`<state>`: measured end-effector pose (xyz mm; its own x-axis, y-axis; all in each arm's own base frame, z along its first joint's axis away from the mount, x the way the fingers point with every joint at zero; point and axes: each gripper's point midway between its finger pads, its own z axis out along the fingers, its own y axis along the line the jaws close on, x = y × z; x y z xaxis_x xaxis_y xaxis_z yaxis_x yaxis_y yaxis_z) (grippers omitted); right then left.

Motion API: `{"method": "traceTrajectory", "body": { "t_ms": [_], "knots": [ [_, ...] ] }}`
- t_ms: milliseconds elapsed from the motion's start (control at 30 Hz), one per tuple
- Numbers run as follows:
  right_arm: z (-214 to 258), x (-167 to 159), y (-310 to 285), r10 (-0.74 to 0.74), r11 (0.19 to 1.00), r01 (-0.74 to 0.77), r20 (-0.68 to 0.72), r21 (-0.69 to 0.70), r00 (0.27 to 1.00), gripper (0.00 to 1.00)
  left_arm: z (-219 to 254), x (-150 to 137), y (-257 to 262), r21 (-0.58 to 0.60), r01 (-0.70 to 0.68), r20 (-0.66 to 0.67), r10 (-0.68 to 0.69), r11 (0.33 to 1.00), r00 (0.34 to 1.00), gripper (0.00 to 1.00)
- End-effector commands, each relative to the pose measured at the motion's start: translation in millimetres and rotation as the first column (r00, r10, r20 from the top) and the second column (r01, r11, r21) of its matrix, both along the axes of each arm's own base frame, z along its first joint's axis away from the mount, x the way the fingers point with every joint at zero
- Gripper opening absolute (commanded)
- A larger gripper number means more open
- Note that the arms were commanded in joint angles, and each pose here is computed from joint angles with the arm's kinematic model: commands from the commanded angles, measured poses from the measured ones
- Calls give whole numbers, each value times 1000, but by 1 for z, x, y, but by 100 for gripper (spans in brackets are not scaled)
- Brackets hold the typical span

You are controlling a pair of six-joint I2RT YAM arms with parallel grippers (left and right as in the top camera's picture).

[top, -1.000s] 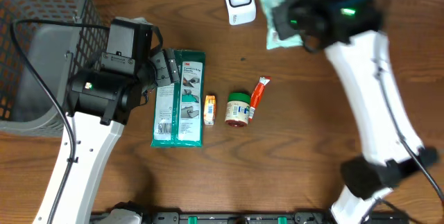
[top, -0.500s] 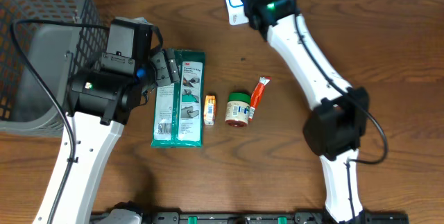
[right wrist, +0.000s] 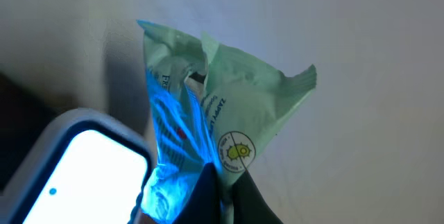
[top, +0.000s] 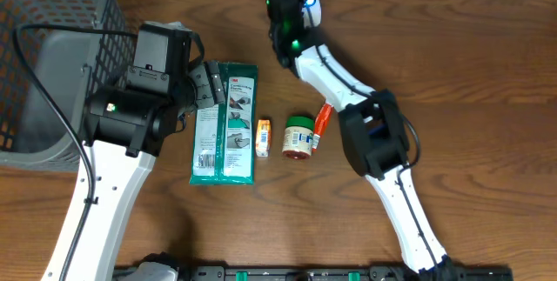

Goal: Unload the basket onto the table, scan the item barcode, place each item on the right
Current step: 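Lift the wipes pack and hold it over the white scanner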

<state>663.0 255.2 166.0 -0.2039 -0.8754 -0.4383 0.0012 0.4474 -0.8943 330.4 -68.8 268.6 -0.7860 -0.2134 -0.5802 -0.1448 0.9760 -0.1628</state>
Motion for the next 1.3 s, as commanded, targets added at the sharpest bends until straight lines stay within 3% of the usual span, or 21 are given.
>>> {"method": "traceTrajectory", "body": {
  "t_ms": [0, 900, 1267],
  "knots": [
    [-10, -4, 15, 16, 992, -18, -18, -125, 1000, 1, 5, 2, 3, 14, -5, 12, 4, 1000, 1000, 87],
    [-56, -18, 32, 41, 999, -41, -157, 4, 987, 1, 5, 2, 3, 14, -5, 13, 4, 1000, 1000, 86],
    [-26, -12, 20, 16, 998, -10, -83, 69, 996, 1, 5, 2, 3, 14, -5, 13, 4, 1000, 1000, 86]
  ]
}}
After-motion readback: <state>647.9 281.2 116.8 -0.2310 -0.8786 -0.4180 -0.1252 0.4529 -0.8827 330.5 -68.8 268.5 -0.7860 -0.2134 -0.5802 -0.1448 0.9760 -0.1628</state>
